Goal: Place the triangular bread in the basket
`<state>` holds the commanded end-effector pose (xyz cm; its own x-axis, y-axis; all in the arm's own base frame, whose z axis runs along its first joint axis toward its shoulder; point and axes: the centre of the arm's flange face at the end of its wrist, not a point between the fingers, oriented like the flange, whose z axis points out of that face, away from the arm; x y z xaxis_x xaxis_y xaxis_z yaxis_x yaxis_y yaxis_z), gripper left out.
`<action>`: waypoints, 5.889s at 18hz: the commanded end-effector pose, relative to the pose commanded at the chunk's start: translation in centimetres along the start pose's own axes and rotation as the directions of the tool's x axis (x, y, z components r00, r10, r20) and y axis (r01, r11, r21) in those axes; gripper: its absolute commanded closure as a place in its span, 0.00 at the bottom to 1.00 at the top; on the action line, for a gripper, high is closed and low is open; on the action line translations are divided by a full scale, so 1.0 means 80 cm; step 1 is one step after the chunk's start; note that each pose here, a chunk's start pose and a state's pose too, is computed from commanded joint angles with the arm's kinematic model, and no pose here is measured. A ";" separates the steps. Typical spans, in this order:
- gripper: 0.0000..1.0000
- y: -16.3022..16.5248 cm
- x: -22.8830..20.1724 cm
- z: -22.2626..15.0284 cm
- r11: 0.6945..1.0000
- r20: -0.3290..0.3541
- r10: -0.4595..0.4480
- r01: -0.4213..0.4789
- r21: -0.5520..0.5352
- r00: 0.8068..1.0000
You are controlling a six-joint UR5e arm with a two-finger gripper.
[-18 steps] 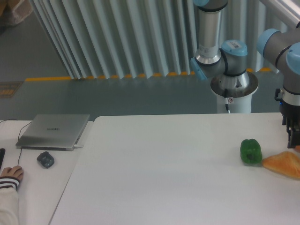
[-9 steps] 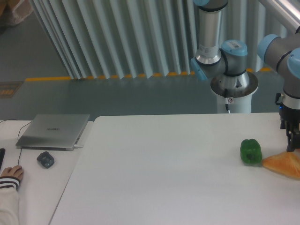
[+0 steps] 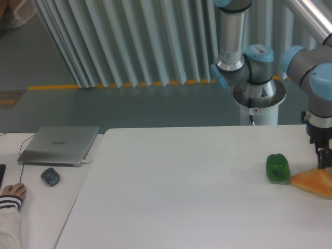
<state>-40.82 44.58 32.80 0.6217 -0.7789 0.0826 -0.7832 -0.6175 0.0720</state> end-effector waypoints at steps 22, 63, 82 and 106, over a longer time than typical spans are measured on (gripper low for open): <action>0.00 0.007 -0.031 0.058 0.992 -0.032 -0.001 -0.003 -0.125 0.999; 1.00 0.208 0.097 -0.060 0.983 0.019 -0.175 0.174 0.061 0.984; 0.00 0.264 0.134 -0.047 0.966 -0.229 0.111 -0.159 -0.204 0.967; 0.00 0.088 -0.022 -0.110 0.998 0.108 0.025 -0.031 0.058 0.994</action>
<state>-47.41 42.60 41.91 0.5979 -0.8012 -0.0233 -0.8012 -0.5983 0.0117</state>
